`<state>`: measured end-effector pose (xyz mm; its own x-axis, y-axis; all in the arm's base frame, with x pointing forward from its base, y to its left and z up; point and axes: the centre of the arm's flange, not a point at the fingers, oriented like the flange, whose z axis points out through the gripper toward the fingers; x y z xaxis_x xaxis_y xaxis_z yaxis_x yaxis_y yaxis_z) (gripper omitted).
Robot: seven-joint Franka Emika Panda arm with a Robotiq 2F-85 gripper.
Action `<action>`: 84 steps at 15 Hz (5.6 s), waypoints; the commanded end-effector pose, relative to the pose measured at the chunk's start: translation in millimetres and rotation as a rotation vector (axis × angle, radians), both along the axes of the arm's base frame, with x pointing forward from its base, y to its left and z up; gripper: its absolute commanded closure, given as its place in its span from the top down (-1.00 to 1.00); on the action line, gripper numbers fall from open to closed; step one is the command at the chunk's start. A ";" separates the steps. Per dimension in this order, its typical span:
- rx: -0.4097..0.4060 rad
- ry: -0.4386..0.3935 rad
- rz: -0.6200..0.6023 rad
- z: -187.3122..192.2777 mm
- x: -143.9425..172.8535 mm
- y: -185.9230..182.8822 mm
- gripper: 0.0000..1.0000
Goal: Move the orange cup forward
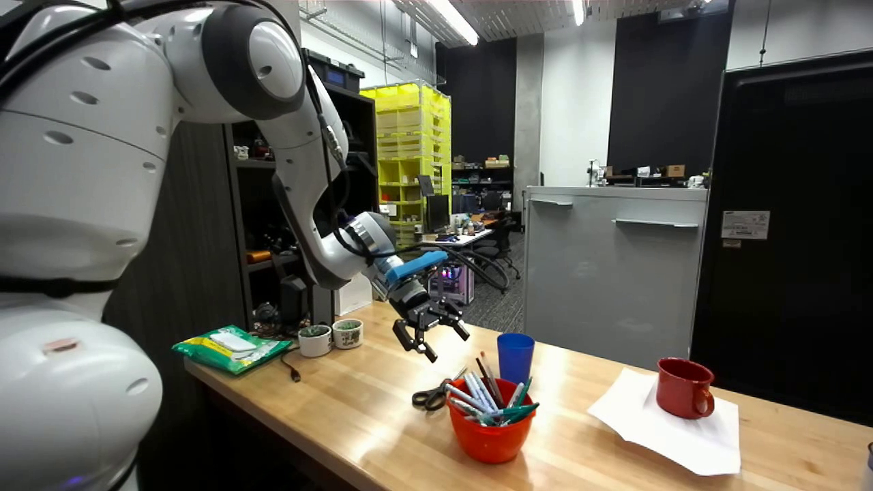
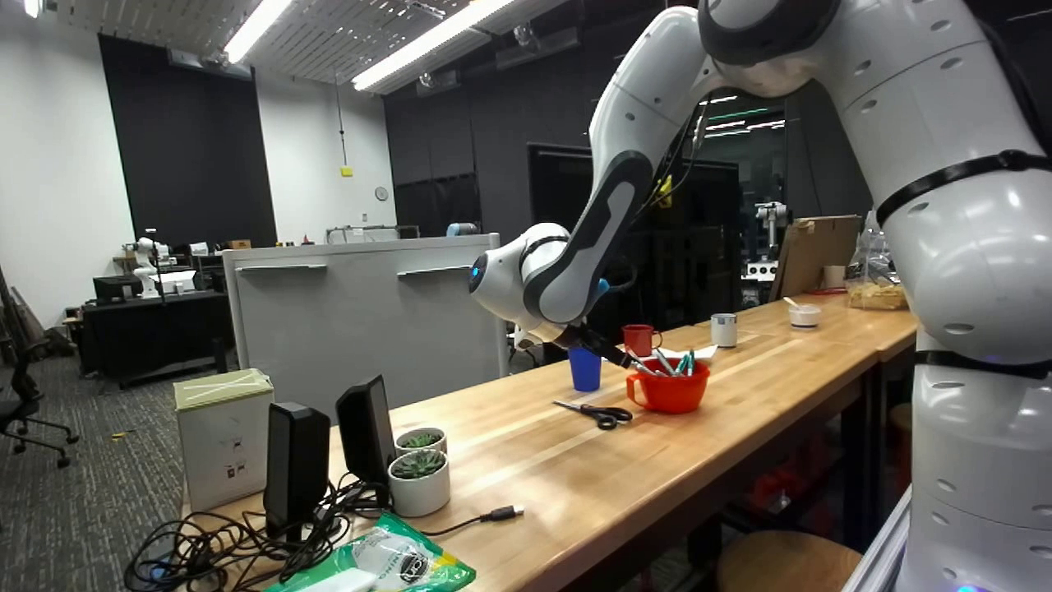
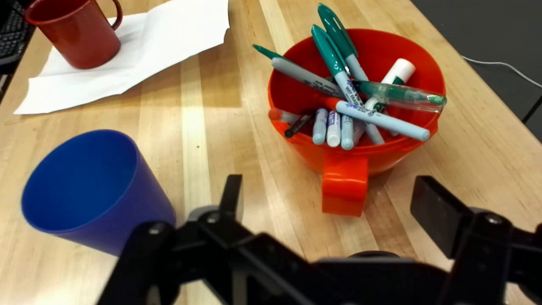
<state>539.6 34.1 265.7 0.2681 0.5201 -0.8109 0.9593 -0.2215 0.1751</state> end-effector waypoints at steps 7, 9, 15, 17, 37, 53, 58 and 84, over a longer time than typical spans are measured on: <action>0.019 0.045 -0.040 -21.4 -10.7 -13.9 1.00; 0.026 0.046 -0.046 -25.4 -11.6 -17.2 1.00; 0.075 0.022 -0.002 -36.7 -7.4 -18.3 1.00; 0.095 0.012 0.014 -41.2 -2.9 -17.6 1.00; 0.105 0.043 -0.052 -56.6 -14.4 -55.8 0.53; 0.108 0.045 -0.038 -49.0 -21.6 -54.3 -0.82; 0.119 0.019 -0.016 -25.6 -16.2 -41.5 -0.82; 0.081 0.125 0.441 38.9 61.8 122.4 -0.82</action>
<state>592.4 147.3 302.3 -0.0255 0.6552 -0.7551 0.9873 0.1352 0.0839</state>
